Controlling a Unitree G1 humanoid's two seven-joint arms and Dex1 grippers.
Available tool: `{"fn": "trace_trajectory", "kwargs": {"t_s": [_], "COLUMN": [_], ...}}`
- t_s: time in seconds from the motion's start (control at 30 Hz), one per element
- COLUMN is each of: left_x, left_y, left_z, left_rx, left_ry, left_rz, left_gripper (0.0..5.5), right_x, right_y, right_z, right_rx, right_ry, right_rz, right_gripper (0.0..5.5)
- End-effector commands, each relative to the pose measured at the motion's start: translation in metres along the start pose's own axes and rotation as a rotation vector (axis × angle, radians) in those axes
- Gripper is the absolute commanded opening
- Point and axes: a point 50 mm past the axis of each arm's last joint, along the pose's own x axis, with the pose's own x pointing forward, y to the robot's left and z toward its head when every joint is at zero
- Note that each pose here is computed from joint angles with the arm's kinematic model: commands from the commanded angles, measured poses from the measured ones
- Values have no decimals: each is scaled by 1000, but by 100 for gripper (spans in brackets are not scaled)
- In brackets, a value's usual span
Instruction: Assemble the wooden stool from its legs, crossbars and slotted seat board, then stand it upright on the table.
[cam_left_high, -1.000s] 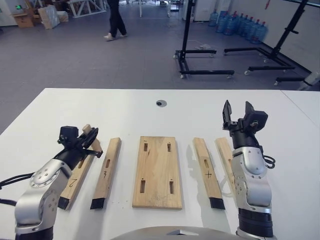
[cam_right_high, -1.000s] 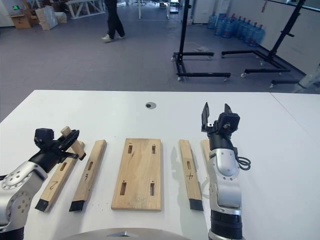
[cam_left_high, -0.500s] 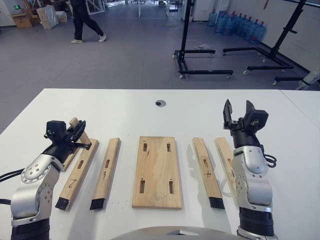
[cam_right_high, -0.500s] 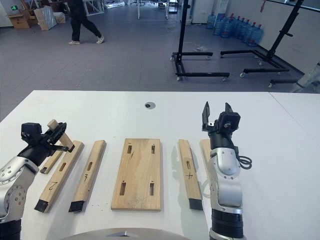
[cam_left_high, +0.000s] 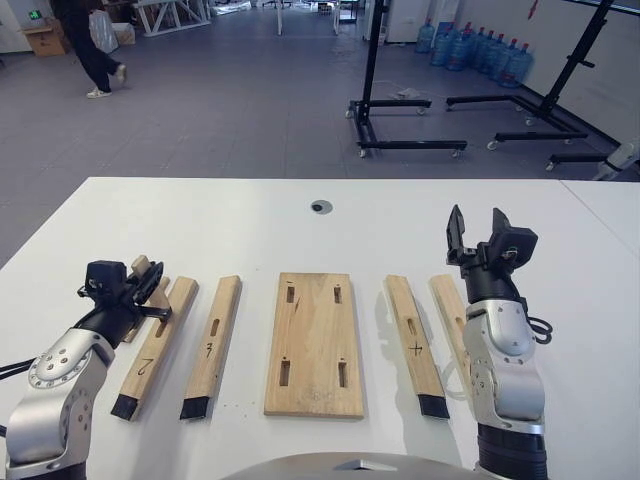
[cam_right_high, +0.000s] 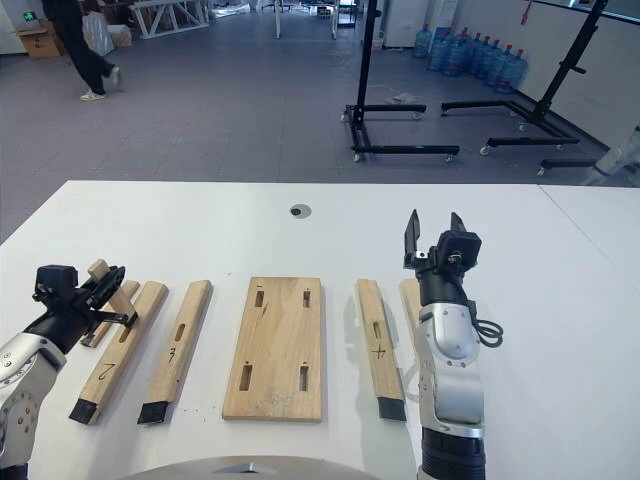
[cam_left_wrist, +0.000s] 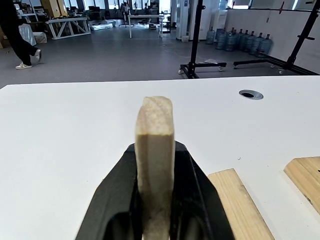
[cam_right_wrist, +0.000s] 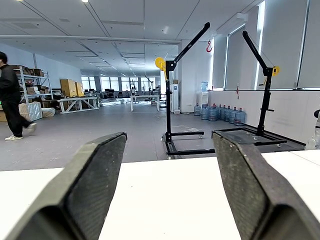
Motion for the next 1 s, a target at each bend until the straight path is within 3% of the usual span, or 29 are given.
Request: {"fn": "trace_trajectory", "kwargs": {"t_s": [0.03, 0.53, 1.0], "left_x": [-11, -9, -29], "left_y": [4, -8, -10], "left_z": [-7, 31, 9], "left_rx": [9, -5, 9], "left_ry": [35, -60, 93], "left_rz": [25, 8, 6], "left_gripper": [39, 39, 39], "right_x": [0, -6, -10], "right_y": [-2, -1, 0], "right_z": [1, -2, -1], "right_rx": [-6, -9, -8], "right_ry": [7, 19, 26], "right_rz": [-1, -17, -18], "right_gripper": [314, 314, 314]}}
